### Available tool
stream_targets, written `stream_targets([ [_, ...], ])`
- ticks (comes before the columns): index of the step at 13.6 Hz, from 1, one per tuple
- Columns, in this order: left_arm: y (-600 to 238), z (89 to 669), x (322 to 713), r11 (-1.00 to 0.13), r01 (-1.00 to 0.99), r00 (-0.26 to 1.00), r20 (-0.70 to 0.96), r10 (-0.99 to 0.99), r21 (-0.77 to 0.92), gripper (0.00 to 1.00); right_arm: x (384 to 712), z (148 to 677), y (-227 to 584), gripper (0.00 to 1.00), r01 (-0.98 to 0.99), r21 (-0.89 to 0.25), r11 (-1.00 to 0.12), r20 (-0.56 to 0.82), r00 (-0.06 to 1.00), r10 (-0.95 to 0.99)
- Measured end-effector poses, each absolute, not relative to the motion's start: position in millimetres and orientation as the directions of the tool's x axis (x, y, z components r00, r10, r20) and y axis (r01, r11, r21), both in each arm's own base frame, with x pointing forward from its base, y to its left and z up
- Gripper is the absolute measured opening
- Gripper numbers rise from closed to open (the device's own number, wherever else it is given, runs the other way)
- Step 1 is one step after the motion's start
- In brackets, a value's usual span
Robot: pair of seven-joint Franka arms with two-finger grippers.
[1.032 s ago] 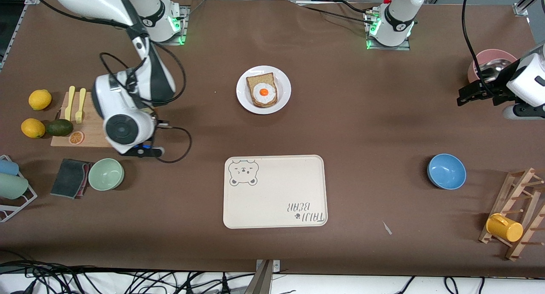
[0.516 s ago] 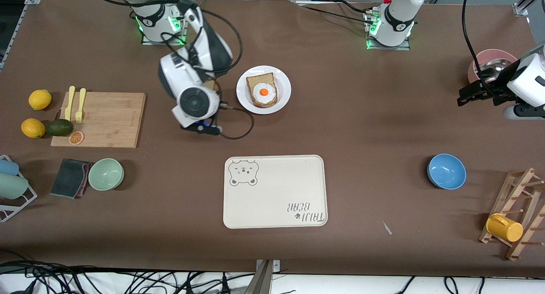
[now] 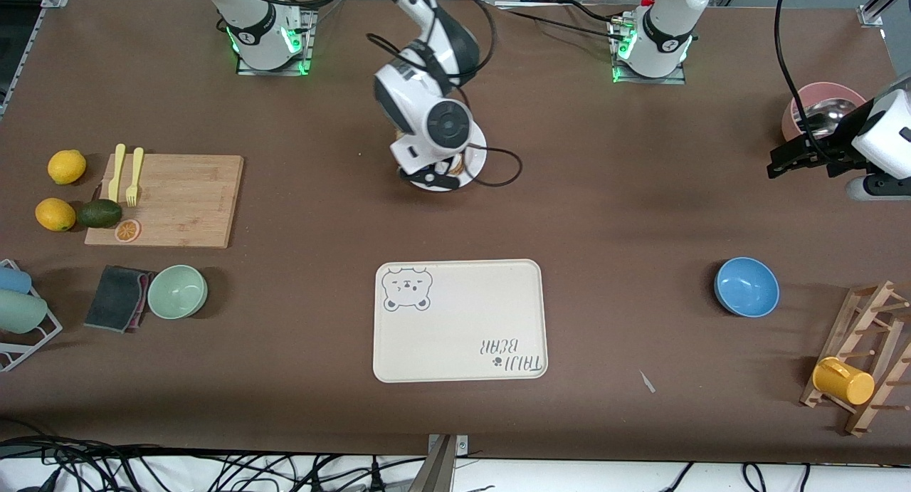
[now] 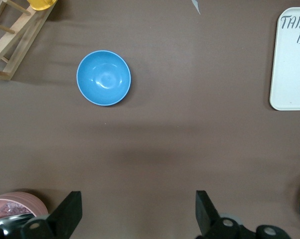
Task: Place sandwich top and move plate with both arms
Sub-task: 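Carry the bread slice with the right gripper over the white plate, then lower the bread onto the egg slice and open the right gripper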
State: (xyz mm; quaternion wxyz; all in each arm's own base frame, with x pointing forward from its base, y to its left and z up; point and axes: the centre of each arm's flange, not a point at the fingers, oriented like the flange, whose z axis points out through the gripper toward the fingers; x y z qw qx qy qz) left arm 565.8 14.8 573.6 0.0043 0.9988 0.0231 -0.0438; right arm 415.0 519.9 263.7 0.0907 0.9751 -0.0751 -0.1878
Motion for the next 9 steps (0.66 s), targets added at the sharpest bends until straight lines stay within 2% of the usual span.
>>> stream_targets([
  [3,17.1,573.7,565.8,-0.999,0.050,0.995,-0.087,0.050,0.007,1.00,394.9,233.2,546.7,0.06,-0.097,0.195,-0.976,-0.326,0.932,-0.158],
  [6,17.1,573.8,565.8,-0.999,0.051,0.995,-0.086,0.050,0.007,1.00,400.3,231.4,547.7,0.06,-0.108,0.181,-0.978,-0.311,0.937,-0.161],
  [7,17.1,573.8,565.8,-0.999,0.051,0.995,-0.086,0.050,0.007,1.00,402.8,232.7,547.1,0.11,-0.111,0.179,-0.978,-0.308,0.937,-0.163],
  [9,17.2,573.8,565.8,-0.999,0.051,0.995,-0.086,0.050,0.007,1.00,405.9,236.9,548.2,0.32,-0.114,0.172,-0.978,-0.301,0.940,-0.162],
])
